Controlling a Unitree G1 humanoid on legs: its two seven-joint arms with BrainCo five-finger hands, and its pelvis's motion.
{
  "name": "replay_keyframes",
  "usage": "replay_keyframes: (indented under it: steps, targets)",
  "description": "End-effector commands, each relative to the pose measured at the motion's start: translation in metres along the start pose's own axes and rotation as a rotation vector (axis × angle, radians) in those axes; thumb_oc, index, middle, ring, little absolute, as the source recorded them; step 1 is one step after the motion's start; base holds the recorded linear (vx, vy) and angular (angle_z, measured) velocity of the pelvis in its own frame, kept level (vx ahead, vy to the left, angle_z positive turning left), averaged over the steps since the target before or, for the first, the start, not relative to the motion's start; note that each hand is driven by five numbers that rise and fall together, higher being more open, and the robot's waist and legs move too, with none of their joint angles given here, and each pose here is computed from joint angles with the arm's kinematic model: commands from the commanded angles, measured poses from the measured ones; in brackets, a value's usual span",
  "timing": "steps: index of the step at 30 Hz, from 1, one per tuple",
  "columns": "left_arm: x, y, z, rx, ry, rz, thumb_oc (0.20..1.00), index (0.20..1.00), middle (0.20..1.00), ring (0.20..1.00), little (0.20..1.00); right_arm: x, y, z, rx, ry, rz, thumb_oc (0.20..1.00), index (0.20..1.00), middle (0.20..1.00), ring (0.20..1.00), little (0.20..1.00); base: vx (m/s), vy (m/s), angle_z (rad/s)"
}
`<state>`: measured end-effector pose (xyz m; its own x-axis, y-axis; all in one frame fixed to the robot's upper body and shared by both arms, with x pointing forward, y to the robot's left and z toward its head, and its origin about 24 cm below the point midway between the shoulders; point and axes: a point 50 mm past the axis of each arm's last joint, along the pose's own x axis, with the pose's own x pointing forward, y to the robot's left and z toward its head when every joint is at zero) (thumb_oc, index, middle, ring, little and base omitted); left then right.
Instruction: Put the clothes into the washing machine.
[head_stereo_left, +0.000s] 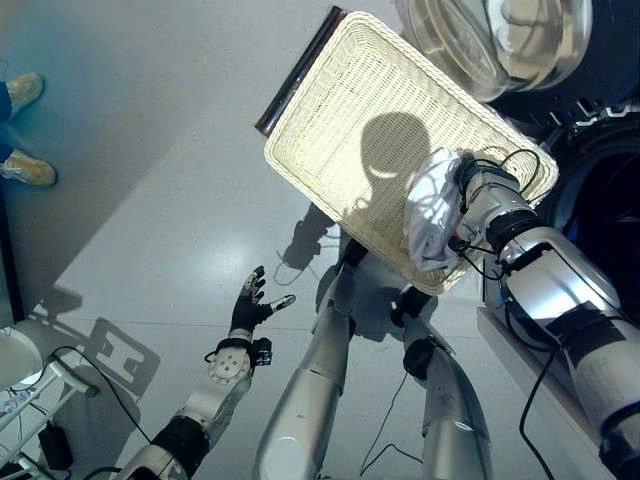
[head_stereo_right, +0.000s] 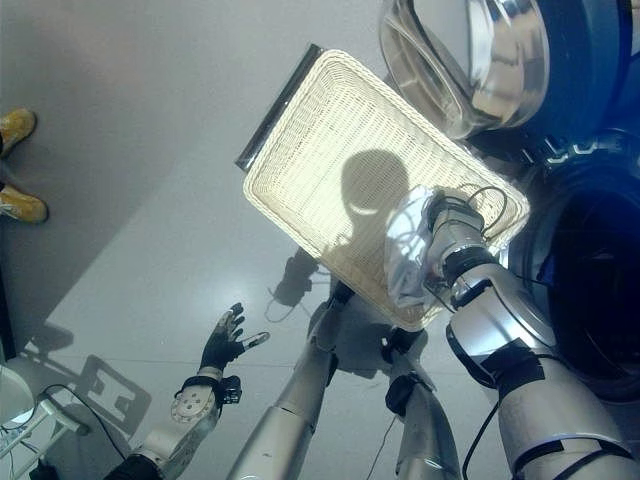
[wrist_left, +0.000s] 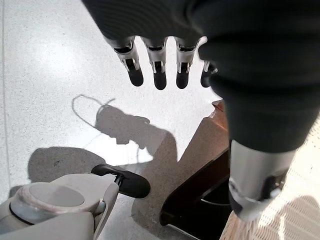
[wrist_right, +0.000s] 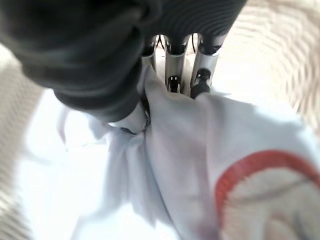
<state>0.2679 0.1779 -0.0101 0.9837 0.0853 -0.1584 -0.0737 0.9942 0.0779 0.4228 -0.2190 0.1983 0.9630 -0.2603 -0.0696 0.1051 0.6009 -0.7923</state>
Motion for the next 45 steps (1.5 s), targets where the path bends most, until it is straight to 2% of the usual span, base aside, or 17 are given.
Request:
replay_keyframes:
  steps: [1,11,14,15,18,23,24,25,27,28,31,33,35,37,39,40,45]
  targets:
    - [0.002,0.009,0.007,-0.036,-0.032,0.045,1.0,1.0,1.0,1.0,1.0,-0.004,0.021,-0.02,0.41,-0.012,0.172,0.2,0.2,0.2,0.2,0.2,-0.01,-0.002,-0.18]
    - [-0.003,0.029,-0.007,-0.055,0.001,0.142,1.0,1.0,1.0,1.0,1.0,-0.044,0.054,0.009,1.461,-0.312,0.756,0.2,0.2,0.2,0.2,0.2,-0.02,0.018,-0.25]
    - [-0.005,0.027,-0.015,-0.065,0.012,0.155,1.0,1.0,1.0,1.0,1.0,-0.051,0.055,0.012,1.82,-0.385,0.813,0.2,0.2,0.2,0.2,0.2,-0.02,0.031,-0.28]
    - [-0.006,0.026,-0.015,-0.066,0.013,0.156,1.0,1.0,1.0,1.0,1.0,-0.051,0.055,0.012,1.854,-0.393,0.812,0.2,0.2,0.2,0.2,0.2,-0.04,0.046,-0.26]
    - [-0.009,0.019,-0.023,-0.085,0.021,0.17,1.0,1.0,1.0,1.0,1.0,-0.049,0.039,0.0,2.241,-0.486,0.626,0.2,0.2,0.2,0.2,0.2,-0.03,0.057,-0.29]
    - [-0.013,0.011,-0.029,-0.095,0.031,0.178,1.0,1.0,1.0,1.0,1.0,-0.041,0.017,-0.03,2.49,-0.525,0.278,0.2,0.2,0.2,0.2,0.2,-0.02,0.033,-0.27]
    - [-0.014,0.01,-0.031,-0.098,0.036,0.181,1.0,1.0,1.0,1.0,1.0,-0.039,0.003,-0.043,2.557,-0.556,0.106,0.2,0.2,0.2,0.2,0.2,-0.01,0.017,-0.12]
    - [-0.014,0.01,-0.031,-0.097,0.036,0.18,1.0,1.0,1.0,1.0,1.0,-0.039,0.003,-0.044,2.561,-0.557,0.089,0.2,0.2,0.2,0.2,0.2,-0.01,0.013,-0.07]
    - [-0.015,0.011,-0.034,-0.093,0.043,0.185,1.0,1.0,1.0,1.0,1.0,-0.038,-0.015,-0.061,2.584,-0.571,-0.134,0.2,0.2,0.2,0.2,0.2,0.0,-0.007,-0.08]
    - [-0.016,0.011,-0.036,-0.085,0.053,0.188,1.0,1.0,1.0,1.0,1.0,-0.04,-0.034,-0.079,2.607,-0.558,-0.361,0.2,0.2,0.2,0.2,0.2,0.01,-0.016,-0.07]
    - [-0.015,0.01,-0.036,-0.084,0.061,0.189,1.0,1.0,1.0,1.0,1.0,-0.042,-0.053,-0.095,2.607,-0.559,-0.553,0.2,0.2,0.2,0.2,0.2,0.01,-0.006,-0.08]
    - [-0.015,0.01,-0.037,-0.085,0.071,0.187,1.0,1.0,1.0,1.0,1.0,-0.054,-0.078,-0.114,2.606,-0.642,-0.868,0.2,0.2,0.2,0.2,0.2,0.02,-0.004,-0.07]
    - [-0.015,0.01,-0.037,-0.084,0.072,0.185,1.0,1.0,1.0,1.0,1.0,-0.057,-0.081,-0.12,2.61,-0.644,-0.949,0.2,0.2,0.2,0.2,0.2,0.01,-0.008,-0.03]
    - [-0.012,0.007,-0.033,-0.073,0.078,0.173,1.0,1.0,1.0,1.0,1.0,-0.065,-0.086,-0.137,2.642,-0.54,-1.217,0.2,0.2,0.2,0.2,0.2,0.02,-0.028,-0.05]
    - [-0.011,0.006,-0.032,-0.071,0.078,0.17,1.0,1.0,1.0,1.0,1.0,-0.063,-0.086,-0.138,2.633,-0.505,-1.19,0.2,0.2,0.2,0.2,0.2,0.02,-0.021,0.02]
    - [-0.01,0.005,-0.029,-0.071,0.074,0.166,1.0,1.0,1.0,1.0,1.0,-0.056,-0.087,-0.132,2.642,-0.452,-1.095,1.0,1.0,1.0,1.0,1.0,0.03,-0.018,0.05]
    - [-0.007,0.006,-0.026,-0.06,0.067,0.148,1.0,1.0,1.0,1.0,1.0,-0.046,-0.076,-0.127,2.658,-0.241,-1.018,1.0,1.0,1.0,1.0,1.0,-0.01,-0.029,0.01]
